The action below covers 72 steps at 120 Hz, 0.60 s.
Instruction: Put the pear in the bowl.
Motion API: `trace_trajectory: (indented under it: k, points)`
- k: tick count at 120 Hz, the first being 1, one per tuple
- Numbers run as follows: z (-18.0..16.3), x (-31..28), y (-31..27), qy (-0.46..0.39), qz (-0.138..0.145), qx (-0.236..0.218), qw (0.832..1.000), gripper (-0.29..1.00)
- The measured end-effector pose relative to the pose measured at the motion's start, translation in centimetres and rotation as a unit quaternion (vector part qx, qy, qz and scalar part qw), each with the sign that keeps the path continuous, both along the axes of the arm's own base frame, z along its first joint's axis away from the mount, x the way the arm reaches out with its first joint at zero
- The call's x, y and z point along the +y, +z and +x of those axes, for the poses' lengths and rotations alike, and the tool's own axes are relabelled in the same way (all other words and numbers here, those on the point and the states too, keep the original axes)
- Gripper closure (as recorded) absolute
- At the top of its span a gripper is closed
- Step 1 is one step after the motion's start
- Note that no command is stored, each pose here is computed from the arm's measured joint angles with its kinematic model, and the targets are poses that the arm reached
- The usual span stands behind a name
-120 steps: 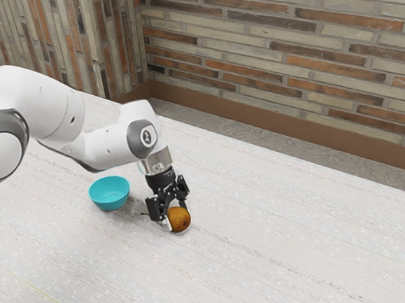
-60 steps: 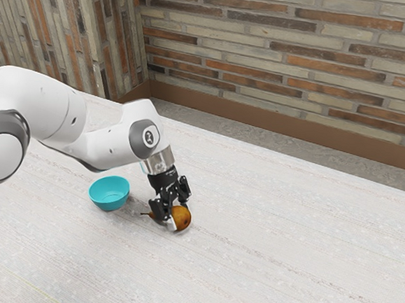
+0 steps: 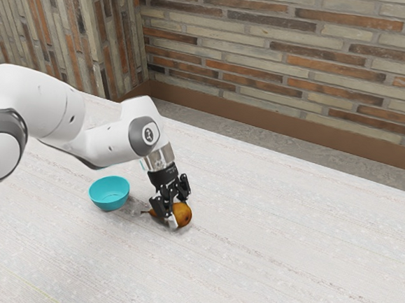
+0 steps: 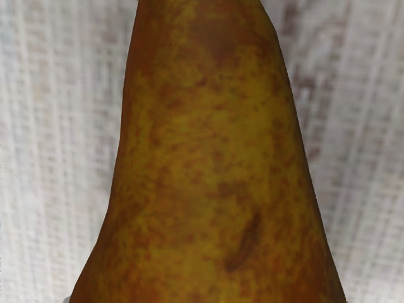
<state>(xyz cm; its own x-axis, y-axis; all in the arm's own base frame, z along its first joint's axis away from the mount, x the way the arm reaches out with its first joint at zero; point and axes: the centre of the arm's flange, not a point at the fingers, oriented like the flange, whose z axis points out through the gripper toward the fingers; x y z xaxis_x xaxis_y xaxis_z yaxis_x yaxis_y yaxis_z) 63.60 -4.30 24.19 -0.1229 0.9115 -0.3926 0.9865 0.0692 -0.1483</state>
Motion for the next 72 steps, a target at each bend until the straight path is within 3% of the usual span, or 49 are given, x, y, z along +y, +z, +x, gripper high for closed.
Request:
trace_trajectory:
  k: [35, 53, 72]
  points:
    - [0.2, 3.4, 7.4, 0.004, 0.028, -0.053, 0.998, 0.27]
    - [-2.6, 12.1, 8.6, 0.06, 0.042, -0.045, 0.996, 0.28]
    - [-6.1, 15.6, 9.7, 0.086, 0.042, -0.036, 0.995, 0.28]
